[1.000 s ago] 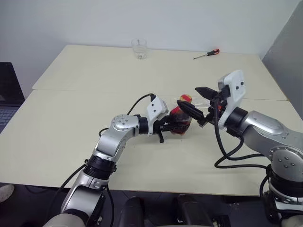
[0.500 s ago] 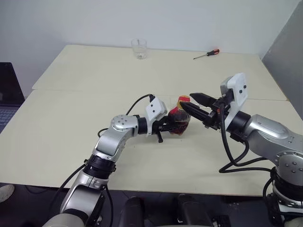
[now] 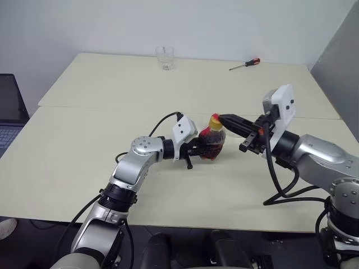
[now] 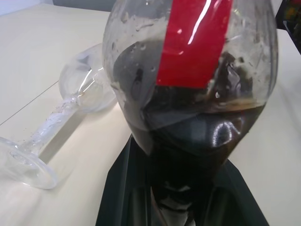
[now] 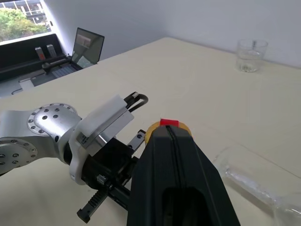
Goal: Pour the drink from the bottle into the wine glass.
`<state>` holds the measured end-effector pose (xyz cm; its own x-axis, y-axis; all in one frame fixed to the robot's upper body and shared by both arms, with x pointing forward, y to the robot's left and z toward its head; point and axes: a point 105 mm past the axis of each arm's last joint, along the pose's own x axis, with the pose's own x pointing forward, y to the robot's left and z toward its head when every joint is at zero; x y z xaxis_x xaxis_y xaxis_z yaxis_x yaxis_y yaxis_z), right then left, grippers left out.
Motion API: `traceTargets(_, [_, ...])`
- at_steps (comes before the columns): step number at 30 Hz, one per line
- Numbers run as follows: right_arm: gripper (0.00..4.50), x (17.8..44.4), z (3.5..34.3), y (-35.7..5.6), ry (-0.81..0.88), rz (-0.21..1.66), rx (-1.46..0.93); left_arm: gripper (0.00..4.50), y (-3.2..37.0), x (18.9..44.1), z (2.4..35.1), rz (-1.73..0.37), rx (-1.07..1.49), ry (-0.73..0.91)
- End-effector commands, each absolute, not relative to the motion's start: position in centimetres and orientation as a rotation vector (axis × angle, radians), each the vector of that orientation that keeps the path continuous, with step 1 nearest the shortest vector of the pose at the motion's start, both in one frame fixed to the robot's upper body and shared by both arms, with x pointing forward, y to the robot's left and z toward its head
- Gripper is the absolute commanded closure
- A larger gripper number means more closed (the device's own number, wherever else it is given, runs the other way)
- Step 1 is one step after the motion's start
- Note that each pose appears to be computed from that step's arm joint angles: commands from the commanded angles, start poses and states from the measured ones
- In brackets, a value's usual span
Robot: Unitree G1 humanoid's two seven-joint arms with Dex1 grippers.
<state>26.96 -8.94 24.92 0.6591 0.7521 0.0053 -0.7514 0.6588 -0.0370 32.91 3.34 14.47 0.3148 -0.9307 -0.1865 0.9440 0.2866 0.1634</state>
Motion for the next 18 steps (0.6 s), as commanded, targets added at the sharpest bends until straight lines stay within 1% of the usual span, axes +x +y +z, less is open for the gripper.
traceTargets(1, [3.64,26.2,27.7,-9.6,-0.115,0.877,-0.024,3.85,2.9,32.7,16.6,-1.263,0.284,-0.032])
traceTargets(3, [2.99,25.5,28.9,-9.2,-0.148,0.923,-0.012,3.85,3.0,32.7,16.6,-1.261,0.285,-0.031])
traceTargets(5, [2.33,25.4,29.0,-8.5,-0.146,0.934,-0.021,3.85,3.1,32.8,16.6,-1.259,0.286,-0.030])
traceTargets(8, [1.22,26.4,28.0,-7.6,-0.105,0.894,-0.003,3.85,3.0,32.8,16.6,-1.259,0.285,-0.031])
traceTargets(9, [0.97,26.5,27.7,-7.3,-0.094,0.891,0.000,3.85,3.0,32.8,16.6,-1.259,0.285,-0.032])
traceTargets(11, [0.24,27.4,26.5,-6.9,-0.066,0.822,-0.038,3.85,3.0,32.8,16.6,-1.257,0.284,-0.033])
traceTargets(12, [0.00,27.8,25.9,-6.7,-0.051,0.798,-0.051,3.85,3.0,32.8,16.6,-1.256,0.284,-0.032])
traceTargets(14, [0.00,27.9,25.4,-6.2,-0.040,0.788,-0.051,3.85,3.1,32.8,16.6,-1.255,0.283,-0.030])
traceTargets(18, [0.00,28.5,25.6,-6.5,-0.060,0.731,-0.033,3.85,3.1,32.7,16.5,-1.255,0.281,-0.030])
